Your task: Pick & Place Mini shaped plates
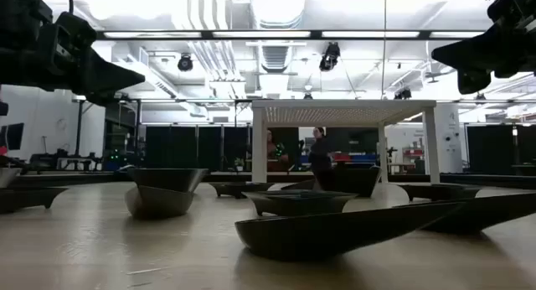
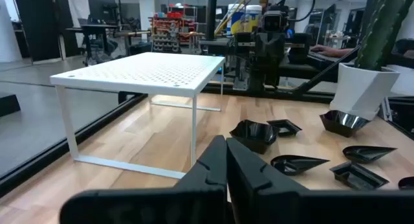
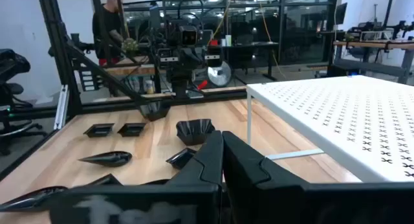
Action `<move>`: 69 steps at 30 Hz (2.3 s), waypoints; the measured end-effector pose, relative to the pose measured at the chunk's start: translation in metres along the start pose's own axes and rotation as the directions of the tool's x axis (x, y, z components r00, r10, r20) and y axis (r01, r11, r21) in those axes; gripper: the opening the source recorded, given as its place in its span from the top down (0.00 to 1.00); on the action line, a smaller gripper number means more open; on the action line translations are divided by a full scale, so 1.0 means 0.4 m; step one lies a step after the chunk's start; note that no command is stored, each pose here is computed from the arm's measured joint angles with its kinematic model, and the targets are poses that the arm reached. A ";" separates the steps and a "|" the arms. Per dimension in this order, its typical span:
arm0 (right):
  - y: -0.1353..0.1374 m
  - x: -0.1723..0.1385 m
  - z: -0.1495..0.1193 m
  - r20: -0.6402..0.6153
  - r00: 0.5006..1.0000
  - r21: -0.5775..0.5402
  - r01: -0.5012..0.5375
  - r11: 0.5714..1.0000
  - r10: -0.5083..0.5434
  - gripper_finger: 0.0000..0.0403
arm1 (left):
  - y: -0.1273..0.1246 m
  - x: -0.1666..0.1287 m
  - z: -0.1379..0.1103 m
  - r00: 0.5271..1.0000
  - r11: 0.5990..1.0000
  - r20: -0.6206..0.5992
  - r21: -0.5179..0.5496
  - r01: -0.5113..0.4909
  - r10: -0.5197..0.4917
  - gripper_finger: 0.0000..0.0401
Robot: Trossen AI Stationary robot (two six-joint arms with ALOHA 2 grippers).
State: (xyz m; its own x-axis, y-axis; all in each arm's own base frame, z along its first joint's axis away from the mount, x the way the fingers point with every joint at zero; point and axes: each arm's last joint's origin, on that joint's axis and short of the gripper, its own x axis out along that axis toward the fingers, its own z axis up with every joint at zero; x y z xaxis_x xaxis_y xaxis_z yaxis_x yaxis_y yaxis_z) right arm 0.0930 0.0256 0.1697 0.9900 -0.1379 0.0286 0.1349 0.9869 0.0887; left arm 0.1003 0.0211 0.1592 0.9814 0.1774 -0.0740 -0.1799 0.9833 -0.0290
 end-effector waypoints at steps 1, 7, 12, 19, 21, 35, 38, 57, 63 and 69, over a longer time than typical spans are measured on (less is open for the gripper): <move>0.000 0.000 0.000 0.000 1.000 -0.001 0.000 1.000 0.000 0.98 | 0.000 0.000 0.000 1.000 1.000 0.000 0.000 0.000 0.000 1.00; 0.000 0.000 0.000 0.000 1.000 -0.002 0.000 1.000 0.000 0.98 | 0.000 0.000 0.000 1.000 1.000 0.001 0.000 0.000 0.000 1.00; 0.000 0.000 0.000 0.000 1.000 -0.002 0.000 1.000 0.000 0.98 | 0.000 0.000 0.000 1.000 1.000 0.000 0.000 0.000 0.000 1.00; 0.000 0.000 0.000 0.000 1.000 0.000 0.000 1.000 0.000 0.98 | 0.000 0.000 0.000 1.000 1.000 0.000 0.000 0.000 0.000 1.00; 0.000 0.000 0.000 0.000 1.000 -0.002 0.000 1.000 0.000 0.98 | 0.000 0.000 0.000 1.000 1.000 0.001 0.000 0.000 0.000 1.00; 0.000 0.000 0.000 -0.001 1.000 -0.003 -0.001 1.000 0.001 0.98 | 0.000 0.000 0.000 1.000 1.000 0.000 0.000 0.000 0.000 1.00; 0.000 0.000 0.000 0.000 1.000 0.000 0.000 1.000 0.000 0.98 | 0.000 0.000 0.000 1.000 1.000 0.001 0.000 0.000 0.000 1.00; 0.000 0.000 0.001 0.005 1.000 0.042 -0.001 0.999 0.001 0.98 | 0.000 0.000 0.000 1.000 1.000 0.000 0.000 0.000 0.000 1.00; 0.001 0.000 0.006 0.022 1.000 0.140 -0.006 0.990 0.003 0.98 | 0.000 0.000 0.000 1.000 1.000 0.001 0.000 0.000 0.000 1.00; 0.003 0.002 0.003 0.008 1.000 0.247 -0.030 0.969 0.029 0.98 | 0.000 0.000 0.000 1.000 1.000 0.001 0.000 0.000 0.000 1.00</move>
State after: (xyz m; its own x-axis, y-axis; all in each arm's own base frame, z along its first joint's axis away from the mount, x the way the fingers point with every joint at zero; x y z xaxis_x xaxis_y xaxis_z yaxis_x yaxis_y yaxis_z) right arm 0.0939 0.0268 0.1711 0.9932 -0.1097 0.0390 0.0908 0.9393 0.3309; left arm 0.1003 0.0211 0.1593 0.9814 0.1774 -0.0733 -0.1798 0.9833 -0.0289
